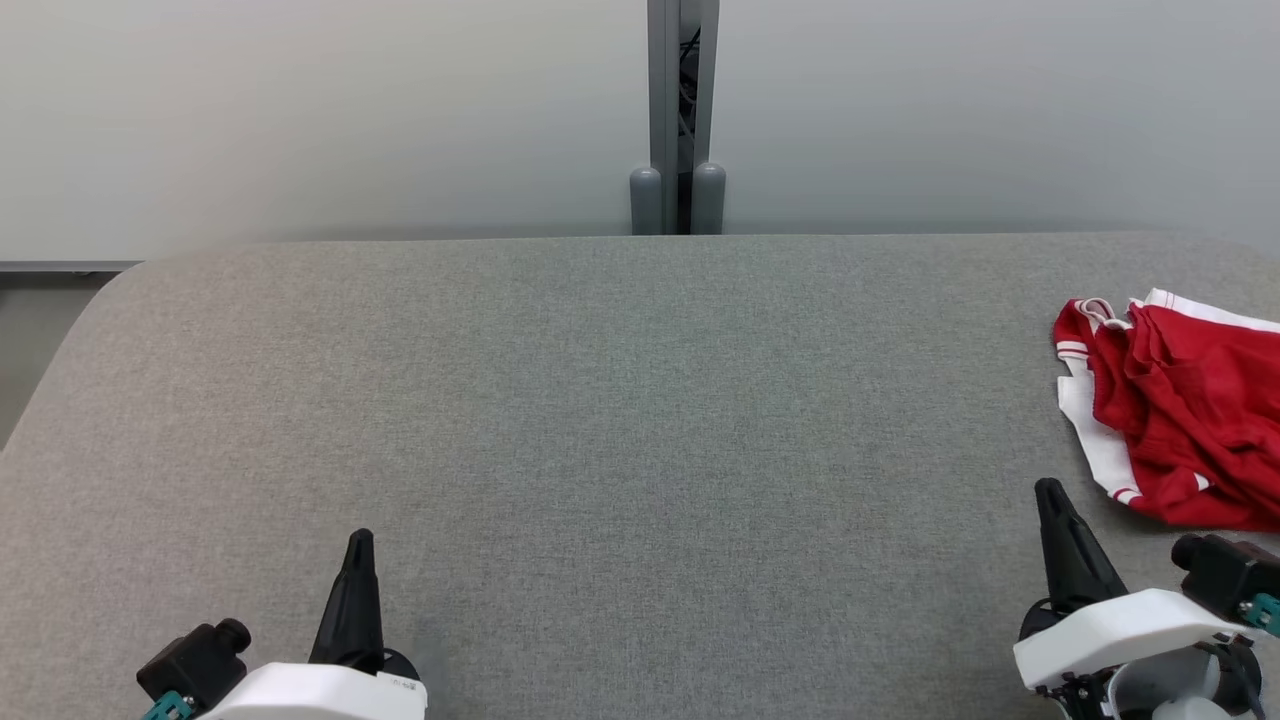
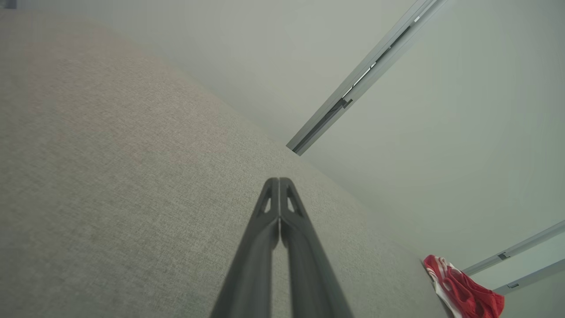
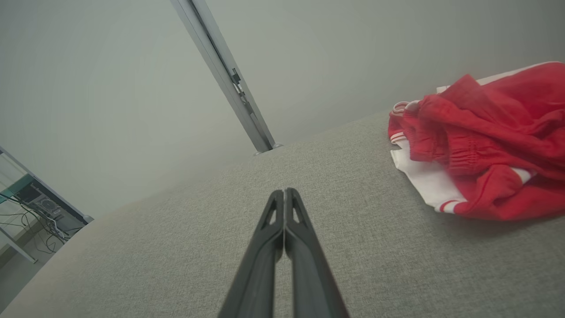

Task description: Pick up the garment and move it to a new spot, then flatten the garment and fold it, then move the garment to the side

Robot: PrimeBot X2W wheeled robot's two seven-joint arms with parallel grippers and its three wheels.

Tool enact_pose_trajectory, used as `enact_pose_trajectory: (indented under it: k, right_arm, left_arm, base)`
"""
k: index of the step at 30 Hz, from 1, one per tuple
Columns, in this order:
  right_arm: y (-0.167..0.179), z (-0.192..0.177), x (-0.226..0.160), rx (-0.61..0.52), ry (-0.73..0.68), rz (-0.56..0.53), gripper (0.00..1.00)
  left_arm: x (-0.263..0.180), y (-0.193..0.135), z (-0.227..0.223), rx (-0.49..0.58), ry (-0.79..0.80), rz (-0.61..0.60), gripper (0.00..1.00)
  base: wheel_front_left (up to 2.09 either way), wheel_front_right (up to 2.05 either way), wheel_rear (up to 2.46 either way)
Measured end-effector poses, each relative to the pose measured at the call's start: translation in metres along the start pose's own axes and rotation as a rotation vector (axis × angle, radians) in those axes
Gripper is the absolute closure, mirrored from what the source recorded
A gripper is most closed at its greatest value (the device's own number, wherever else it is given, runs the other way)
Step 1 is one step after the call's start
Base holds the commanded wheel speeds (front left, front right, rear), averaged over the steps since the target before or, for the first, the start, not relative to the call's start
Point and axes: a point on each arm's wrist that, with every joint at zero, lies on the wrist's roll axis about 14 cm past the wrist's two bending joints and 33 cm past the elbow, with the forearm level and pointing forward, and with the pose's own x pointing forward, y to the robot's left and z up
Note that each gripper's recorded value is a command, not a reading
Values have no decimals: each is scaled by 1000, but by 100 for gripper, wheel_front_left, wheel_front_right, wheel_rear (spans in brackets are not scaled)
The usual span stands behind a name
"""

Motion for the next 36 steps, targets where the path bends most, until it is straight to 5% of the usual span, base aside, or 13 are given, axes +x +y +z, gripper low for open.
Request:
enact_pose_trajectory:
  k: [36]
  right_arm:
    - [-56,25,-21,547,-66,-151,100]
  left_arm:
    - [20,-32,-4,-387,65,-69,100]
  base:
    - [0,0,0]
